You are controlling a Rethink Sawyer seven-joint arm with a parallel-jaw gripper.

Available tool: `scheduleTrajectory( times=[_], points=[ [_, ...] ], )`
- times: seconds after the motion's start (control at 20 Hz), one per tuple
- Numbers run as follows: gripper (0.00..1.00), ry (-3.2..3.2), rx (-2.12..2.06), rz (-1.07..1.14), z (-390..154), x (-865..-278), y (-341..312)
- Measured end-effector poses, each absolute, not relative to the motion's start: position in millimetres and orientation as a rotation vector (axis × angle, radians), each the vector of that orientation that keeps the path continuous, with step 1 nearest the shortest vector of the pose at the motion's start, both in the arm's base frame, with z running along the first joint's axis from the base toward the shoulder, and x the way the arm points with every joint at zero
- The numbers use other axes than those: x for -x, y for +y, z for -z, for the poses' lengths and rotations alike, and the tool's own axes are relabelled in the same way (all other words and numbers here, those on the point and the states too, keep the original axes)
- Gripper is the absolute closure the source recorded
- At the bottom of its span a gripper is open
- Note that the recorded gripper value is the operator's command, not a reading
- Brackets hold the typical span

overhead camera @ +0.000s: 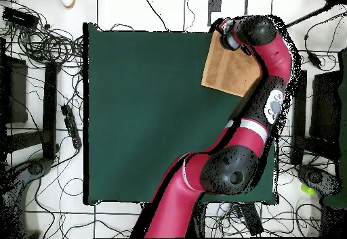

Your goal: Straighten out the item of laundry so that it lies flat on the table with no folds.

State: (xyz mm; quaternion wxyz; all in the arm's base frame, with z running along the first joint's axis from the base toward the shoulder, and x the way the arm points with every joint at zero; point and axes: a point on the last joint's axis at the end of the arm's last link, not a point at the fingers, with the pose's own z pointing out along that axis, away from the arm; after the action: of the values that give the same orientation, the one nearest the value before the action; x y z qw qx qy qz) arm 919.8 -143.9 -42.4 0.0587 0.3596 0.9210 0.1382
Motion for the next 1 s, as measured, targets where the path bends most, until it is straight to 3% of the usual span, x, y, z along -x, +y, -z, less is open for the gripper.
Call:
scheduleTrajectory(
  times=[0.3, 1.0],
  points=[
    [0.0, 2.828, -1.024, -0.425, 45.0, -923.6, -112.4],
    [0.0, 2.84, -0.999, -0.462, 44.4, -912.6, -116.9]
  ],
)
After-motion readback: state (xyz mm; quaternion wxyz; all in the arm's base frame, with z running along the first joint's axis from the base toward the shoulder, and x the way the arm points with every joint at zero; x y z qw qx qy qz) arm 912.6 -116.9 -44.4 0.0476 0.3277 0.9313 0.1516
